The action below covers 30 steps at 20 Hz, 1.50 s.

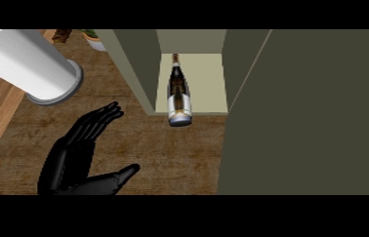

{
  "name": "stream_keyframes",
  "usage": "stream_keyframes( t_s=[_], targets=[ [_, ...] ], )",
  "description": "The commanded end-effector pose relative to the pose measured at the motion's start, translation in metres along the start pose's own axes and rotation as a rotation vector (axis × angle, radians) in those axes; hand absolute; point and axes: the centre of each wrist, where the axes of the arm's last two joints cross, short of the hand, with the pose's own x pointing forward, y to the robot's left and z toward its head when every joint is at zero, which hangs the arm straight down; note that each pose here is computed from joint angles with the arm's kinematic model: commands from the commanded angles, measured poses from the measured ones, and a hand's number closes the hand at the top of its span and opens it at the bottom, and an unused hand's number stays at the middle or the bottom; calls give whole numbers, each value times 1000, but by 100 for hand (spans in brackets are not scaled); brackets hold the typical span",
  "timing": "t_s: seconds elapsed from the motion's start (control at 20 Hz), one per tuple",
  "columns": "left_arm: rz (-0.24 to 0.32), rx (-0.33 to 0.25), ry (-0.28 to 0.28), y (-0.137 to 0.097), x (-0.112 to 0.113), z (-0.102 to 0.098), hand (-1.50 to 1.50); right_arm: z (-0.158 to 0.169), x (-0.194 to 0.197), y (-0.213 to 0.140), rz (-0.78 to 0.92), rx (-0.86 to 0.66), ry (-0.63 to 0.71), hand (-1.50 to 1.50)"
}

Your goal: Pick up the wine, place it into the cabinet and close the cabinet

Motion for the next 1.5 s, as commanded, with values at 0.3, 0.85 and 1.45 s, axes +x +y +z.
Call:
stream_keyframes(
  t_s=[0.3, 0.85, 1.45],
  targets=[
    [24, -34, -6, 59, 4, 26, 150, 16, 34, -4, 88, 93, -37, 150],
    [21, -53, -15, 87, 29, 36, 150, -20, 25, 24, -94, 280, -62, 150],
    [33, -60, 11, 100, 7, 47, 150, -97, 53, 65, -91, 395, -148, 150]
  ],
)
